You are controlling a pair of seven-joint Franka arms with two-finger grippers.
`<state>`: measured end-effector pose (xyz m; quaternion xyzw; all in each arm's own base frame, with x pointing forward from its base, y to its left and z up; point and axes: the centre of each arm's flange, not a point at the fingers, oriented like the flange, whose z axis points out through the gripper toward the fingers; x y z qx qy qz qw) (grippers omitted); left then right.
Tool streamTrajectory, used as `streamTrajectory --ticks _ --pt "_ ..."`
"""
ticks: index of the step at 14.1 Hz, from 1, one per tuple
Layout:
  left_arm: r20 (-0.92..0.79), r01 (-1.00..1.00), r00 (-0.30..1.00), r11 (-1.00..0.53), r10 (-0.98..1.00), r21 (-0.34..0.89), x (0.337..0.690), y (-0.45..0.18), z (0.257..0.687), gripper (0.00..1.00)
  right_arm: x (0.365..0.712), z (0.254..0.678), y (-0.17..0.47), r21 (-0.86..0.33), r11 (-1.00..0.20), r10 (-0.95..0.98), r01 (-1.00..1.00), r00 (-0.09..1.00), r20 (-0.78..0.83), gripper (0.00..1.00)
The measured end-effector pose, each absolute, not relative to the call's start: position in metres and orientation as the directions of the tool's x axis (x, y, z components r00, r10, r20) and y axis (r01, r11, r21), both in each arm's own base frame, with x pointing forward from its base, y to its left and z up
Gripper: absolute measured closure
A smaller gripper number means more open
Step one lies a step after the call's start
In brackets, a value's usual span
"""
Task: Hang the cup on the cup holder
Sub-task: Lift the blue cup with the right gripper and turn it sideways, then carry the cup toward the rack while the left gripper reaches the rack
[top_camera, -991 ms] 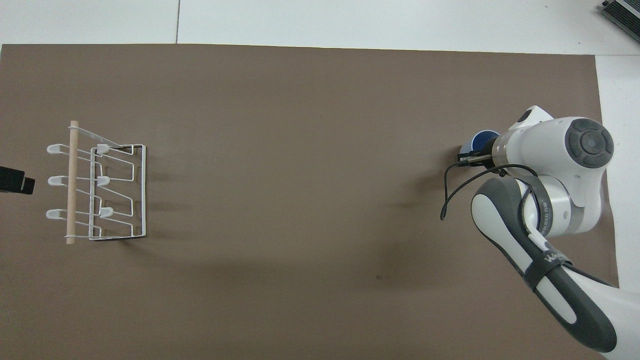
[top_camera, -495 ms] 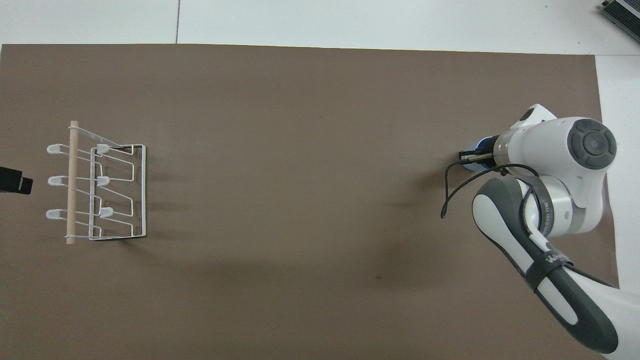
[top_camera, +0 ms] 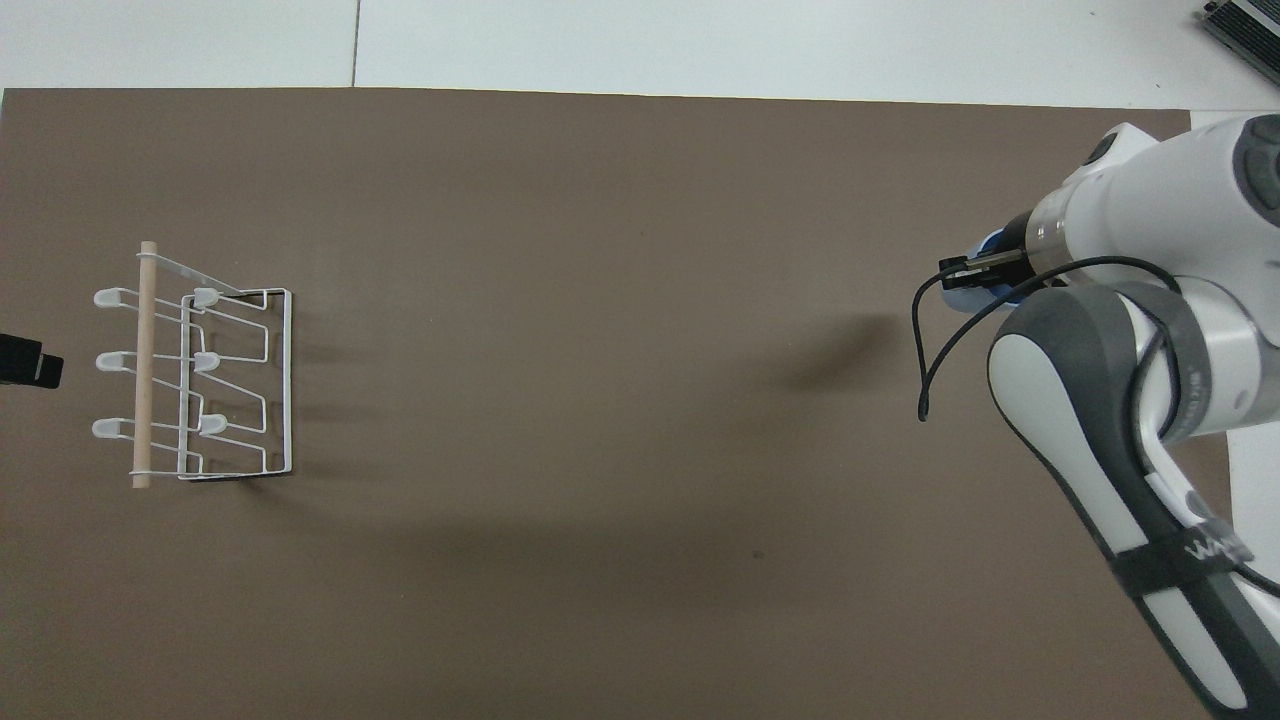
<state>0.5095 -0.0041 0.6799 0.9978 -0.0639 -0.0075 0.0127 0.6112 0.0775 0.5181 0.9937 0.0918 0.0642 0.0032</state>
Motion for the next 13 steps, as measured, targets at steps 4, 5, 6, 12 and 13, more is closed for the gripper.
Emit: streamTrajectory --ticks 4,5,6,12,13 --pt "-0.013 -0.125 0.992 -0.992 -0.126 0.026 0.509 -0.003 0.680 0.00 0.569 0.602 0.139 -0.023 -0.975 0.215 0.220 0.965 0.151 0.94" --pt "-0.014 -0.128 0.992 -0.991 -0.128 0.026 0.509 -0.004 0.680 0.00 0.561 0.613 0.152 -0.091 -0.972 0.201 0.216 0.968 0.149 0.94" --pt "-0.016 -0.133 0.991 -0.991 -0.134 0.027 0.508 -0.007 0.679 0.00 0.555 0.619 0.163 -0.195 -0.958 0.183 0.209 0.972 0.147 0.94" --pt "-0.012 -0.275 0.961 -0.961 -0.276 0.037 0.500 -0.021 0.659 0.00 0.541 0.641 0.237 -0.662 -0.740 0.072 0.120 0.992 0.099 0.94" --pt "-0.001 -0.330 0.944 -0.943 -0.330 0.045 0.499 -0.023 0.655 0.00 0.537 0.647 0.256 -0.721 -0.689 0.021 0.071 0.997 0.078 0.94"
